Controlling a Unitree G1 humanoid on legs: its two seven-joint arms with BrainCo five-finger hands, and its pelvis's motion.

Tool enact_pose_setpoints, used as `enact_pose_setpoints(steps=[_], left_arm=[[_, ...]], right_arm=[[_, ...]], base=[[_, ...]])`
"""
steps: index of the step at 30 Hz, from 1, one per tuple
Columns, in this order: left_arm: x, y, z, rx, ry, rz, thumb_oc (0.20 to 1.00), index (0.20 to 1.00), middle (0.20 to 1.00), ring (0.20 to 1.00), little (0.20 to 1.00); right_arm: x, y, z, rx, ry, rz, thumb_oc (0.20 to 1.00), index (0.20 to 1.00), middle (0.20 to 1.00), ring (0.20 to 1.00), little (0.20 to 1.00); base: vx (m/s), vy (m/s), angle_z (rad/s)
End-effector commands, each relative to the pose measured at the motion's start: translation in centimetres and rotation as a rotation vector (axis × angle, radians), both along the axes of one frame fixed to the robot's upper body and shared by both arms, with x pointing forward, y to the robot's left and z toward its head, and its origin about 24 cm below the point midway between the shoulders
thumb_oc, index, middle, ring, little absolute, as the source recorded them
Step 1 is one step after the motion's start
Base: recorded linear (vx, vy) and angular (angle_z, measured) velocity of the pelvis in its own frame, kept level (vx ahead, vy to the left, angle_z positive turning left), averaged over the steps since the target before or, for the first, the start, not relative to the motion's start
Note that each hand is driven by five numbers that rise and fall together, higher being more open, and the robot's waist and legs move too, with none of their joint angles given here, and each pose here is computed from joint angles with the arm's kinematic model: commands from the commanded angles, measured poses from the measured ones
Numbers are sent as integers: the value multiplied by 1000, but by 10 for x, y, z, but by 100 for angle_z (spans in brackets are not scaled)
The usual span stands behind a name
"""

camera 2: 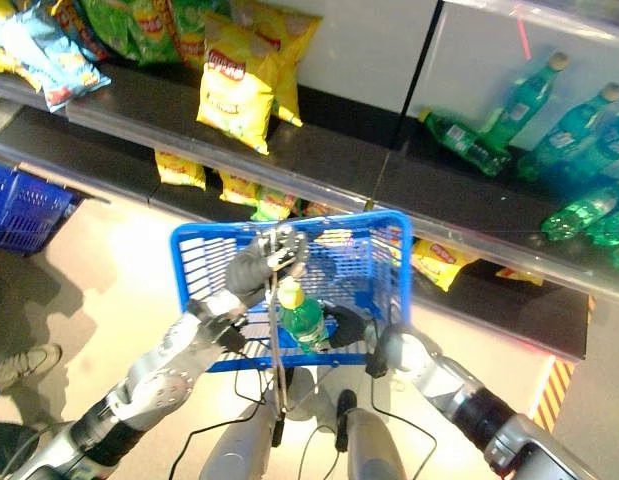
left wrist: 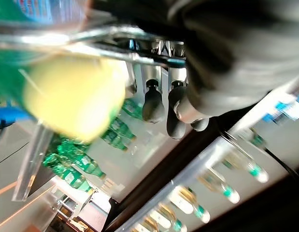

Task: Pick up the snacks into the basket

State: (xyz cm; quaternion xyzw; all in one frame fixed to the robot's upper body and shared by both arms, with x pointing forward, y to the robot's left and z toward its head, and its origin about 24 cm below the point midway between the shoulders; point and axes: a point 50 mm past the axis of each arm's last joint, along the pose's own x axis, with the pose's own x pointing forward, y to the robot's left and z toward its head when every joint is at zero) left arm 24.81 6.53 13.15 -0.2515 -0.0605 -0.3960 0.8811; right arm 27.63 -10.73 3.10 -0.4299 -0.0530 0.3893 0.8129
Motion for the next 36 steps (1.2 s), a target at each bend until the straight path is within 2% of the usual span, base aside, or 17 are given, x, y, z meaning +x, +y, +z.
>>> enact_pose_setpoints(steps=[1, 5, 8, 11, 14, 18, 19, 20, 23, 29, 30, 32, 33, 36], left_arm=[[-18, -32, 62, -227, -220, -162, 200, 200, 200, 200, 200], [-23, -42, 62, -231, -207, -207, 200, 200, 200, 200, 200], [-28, -48, 64, -228, -194, -242, 200, 200, 200, 200, 200], [-31, -50, 63, -218, -189, -262, 200, 200, 200, 200, 200], [-34, -54, 60, -193, -181, -293, 200, 200, 200, 200, 200], [-34, -55, 60, -184, -182, -297, 200, 200, 200, 200, 200], [-33, -55, 60, -171, -181, -298, 200, 200, 200, 200, 200], [-32, -54, 60, -171, -185, -286, 200, 200, 200, 200, 200], [-31, -54, 61, -170, -185, -281, 200, 200, 200, 200, 200], [-19, -28, 58, -193, -181, -129, 200, 200, 200, 200, 200], [-14, -17, 54, -203, -169, -67, 200, 200, 200, 200, 200], [-11, -11, 52, -207, -160, -39, 200, 200, 200, 200, 200], [-7, 1, 49, -220, -150, 18, 200, 200, 200, 200, 200], [-4, 18, 38, -216, -125, 90, 200, 200, 200, 200, 200]], right_arm=[[13, 45, 44, 116, -199, 100, 200, 200, 200, 200, 200], [31, 48, 40, 112, -202, 10, 200, 200, 200, 200, 200], [58, 38, 38, 180, -164, -210, 200, 200, 200, 200, 200], [73, 32, 43, 181, -172, -301, 200, 200, 200, 200, 200], [102, 10, 58, 147, -200, -471, 200, 200, 200, 200, 200], [110, 0, 60, 128, -191, -537, 200, 200, 200, 200, 200], [115, -7, 55, 96, -137, -588, 395, 395, 395, 395, 395], [116, -6, 56, 121, -132, -607, 1000, 1000, 1000, 1000, 1000], [114, -5, 54, 134, -126, -613, 1000, 1000, 1000, 1000, 1000], [73, 7, 46, 244, -147, -421, 1000, 1000, 1000, 1000, 1000], [54, -7, 41, 259, -147, -387, 1000, 1000, 1000, 1000, 1000], [46, -15, 40, 248, -151, -364, 1000, 1000, 1000, 1000, 1000], [26, -34, 38, 234, -147, -341, 1000, 1000, 1000, 1000, 1000], [-3, -62, 39, 210, -118, -293, 1000, 1000, 1000, 1000, 1000]], base=[[-25, -1, 14], [-33, -11, 17], [-12, 0, 13], [-15, -3, 5], [-4, -6, 9], [14, -9, 6], [45, -4, 10], [45, -4, 10], [18, 1, 14], [64, -4, 5], [47, -20, -6], [50, -55, -5], [70, -93, -3], [56, -98, -3]])
